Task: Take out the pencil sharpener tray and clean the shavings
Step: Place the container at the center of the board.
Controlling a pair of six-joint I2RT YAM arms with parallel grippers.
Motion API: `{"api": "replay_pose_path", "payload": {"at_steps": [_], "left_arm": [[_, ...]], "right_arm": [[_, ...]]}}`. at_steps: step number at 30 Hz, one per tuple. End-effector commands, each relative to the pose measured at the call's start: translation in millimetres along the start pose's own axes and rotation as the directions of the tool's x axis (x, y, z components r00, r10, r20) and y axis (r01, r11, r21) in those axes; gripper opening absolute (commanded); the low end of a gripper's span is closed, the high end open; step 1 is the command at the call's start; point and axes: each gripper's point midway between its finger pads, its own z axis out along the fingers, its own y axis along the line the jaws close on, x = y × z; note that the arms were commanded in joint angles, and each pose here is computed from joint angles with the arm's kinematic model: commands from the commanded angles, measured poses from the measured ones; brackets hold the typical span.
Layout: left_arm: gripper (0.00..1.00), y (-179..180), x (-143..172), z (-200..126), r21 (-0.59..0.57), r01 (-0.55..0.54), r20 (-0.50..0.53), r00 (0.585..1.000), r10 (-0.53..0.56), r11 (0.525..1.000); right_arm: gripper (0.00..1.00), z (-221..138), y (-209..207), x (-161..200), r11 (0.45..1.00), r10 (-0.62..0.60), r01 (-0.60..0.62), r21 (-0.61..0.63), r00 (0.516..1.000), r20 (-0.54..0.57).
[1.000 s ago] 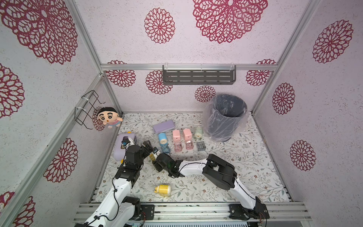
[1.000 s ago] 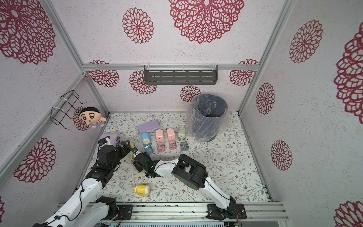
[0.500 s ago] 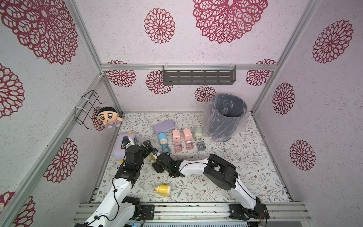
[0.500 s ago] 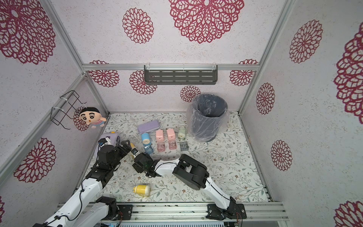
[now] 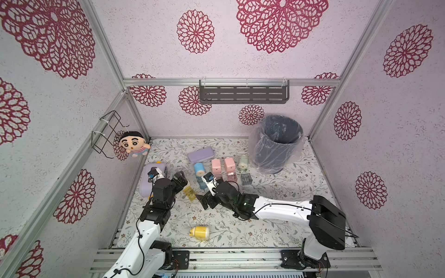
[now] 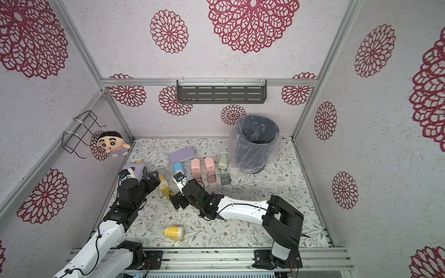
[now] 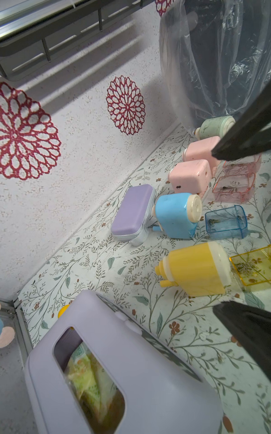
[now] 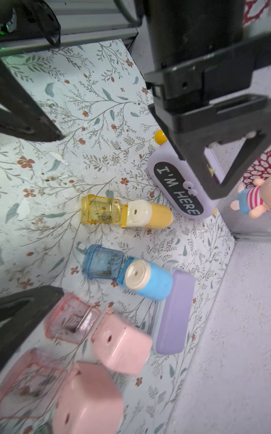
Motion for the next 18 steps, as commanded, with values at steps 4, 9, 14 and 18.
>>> {"api": "replay_pose_path", "payload": {"at_steps": [4,9,14,18], "left_arm": [[0.97,-2,1,4,0.015,0.007,-0.003,1.0,-0.007,1.0],[0.97,5,4,8,-0.028,0.036,-0.022,0.999,-0.036,0.999],[0.98,1,15,3,-0.068,0.096,-0.121,0.987,-0.104,0.993],[0.97,12,21,-15,-0.229,0.156,-0.163,0.967,-0.196,0.961]], "right_arm": [[0.99,-32,-67,23,0.981,0.169,-0.164,0.101,0.985,-0.035],[0.99,-61,-122,34,0.949,0.251,-0.249,0.192,0.968,0.013],[0.99,-89,-172,46,0.912,0.264,-0.262,0.315,0.964,0.039],[0.99,-101,-191,52,0.889,0.327,-0.337,0.309,0.941,0.085]]}}
